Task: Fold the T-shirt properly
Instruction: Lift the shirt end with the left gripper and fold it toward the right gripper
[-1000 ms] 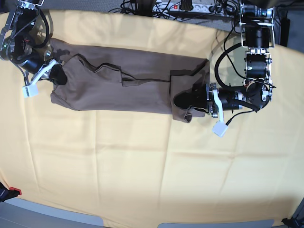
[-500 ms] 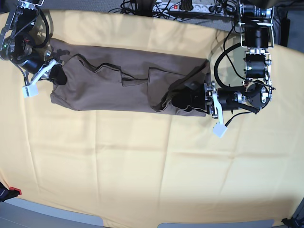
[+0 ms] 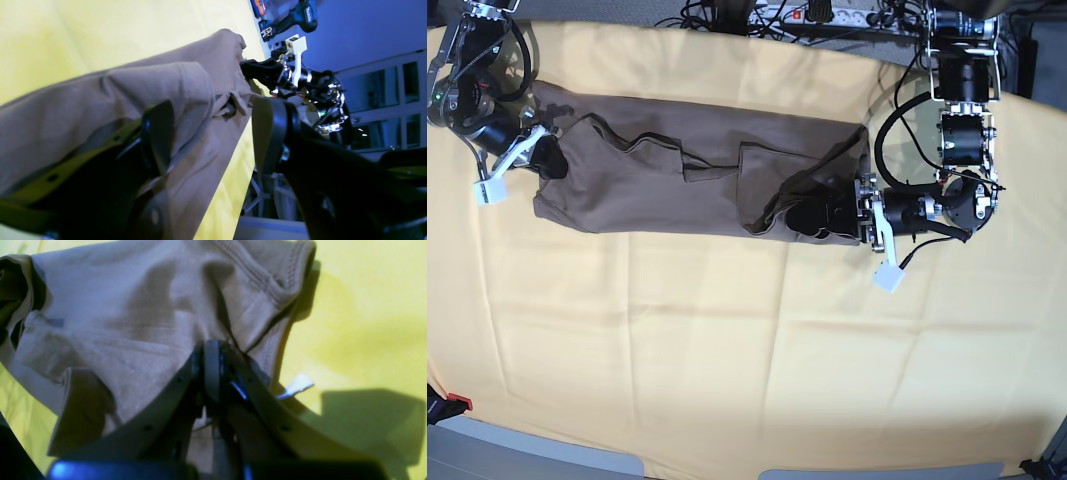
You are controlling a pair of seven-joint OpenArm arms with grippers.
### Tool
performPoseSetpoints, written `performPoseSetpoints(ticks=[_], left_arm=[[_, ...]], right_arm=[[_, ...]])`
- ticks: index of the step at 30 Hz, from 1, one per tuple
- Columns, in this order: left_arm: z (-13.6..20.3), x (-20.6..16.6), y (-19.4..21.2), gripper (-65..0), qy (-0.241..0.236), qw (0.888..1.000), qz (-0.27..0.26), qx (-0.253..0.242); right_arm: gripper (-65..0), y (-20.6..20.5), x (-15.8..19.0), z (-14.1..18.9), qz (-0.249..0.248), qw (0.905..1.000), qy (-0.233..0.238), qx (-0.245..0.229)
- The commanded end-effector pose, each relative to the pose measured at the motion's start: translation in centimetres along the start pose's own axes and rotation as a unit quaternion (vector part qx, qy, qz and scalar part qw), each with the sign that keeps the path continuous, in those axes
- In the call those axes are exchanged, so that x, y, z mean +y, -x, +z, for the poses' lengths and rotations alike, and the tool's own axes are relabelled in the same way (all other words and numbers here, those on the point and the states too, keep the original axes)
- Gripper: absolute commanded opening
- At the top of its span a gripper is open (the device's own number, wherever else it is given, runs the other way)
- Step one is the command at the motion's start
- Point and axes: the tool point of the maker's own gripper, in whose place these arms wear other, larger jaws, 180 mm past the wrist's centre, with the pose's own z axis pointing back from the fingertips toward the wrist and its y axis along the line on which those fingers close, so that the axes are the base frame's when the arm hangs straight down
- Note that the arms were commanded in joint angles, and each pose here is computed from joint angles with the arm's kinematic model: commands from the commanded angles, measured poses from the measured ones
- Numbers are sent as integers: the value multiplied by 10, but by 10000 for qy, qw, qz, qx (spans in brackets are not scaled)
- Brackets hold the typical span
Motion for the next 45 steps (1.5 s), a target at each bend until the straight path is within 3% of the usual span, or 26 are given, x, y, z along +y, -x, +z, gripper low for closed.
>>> performPoseSetpoints(ticks=[1, 8, 10, 12, 13, 23, 33, 41, 45], left_arm=[[2, -9, -12, -262, 106, 9998, -154, -116], [-17, -16, 7, -268, 266, 9986, -302, 331], [-21, -18, 11, -375, 336, 9973, -507, 411], [-20, -18, 11, -587, 347, 9969, -575, 403], [-20, -18, 9, -650, 342, 9970, -584, 383], [-11, -17, -7, -650, 256, 9980, -552, 153], [24, -32, -46, -650, 94, 9885, -1380, -615], [64, -25, -64, -650, -264, 9771, -1771, -1148], [75, 0, -61, -650, -963, 9745, -1786, -961]], right_arm=[[-650, -11, 0, 4, 133, 9998, -3, -133], [-650, -12, 0, 4, 133, 9998, -4, -136], [-650, -11, 0, 4, 133, 9998, -3, -131], [-650, -11, 0, 4, 133, 9998, -3, -131], [-650, -11, 0, 4, 133, 9998, -3, -131], [-650, -11, 0, 4, 132, 9998, -3, -129], [-650, -11, 0, 4, 133, 9998, -3, -133], [-650, -11, 0, 4, 133, 9998, -3, -133], [-650, -11, 0, 4, 132, 9998, -4, -134]])
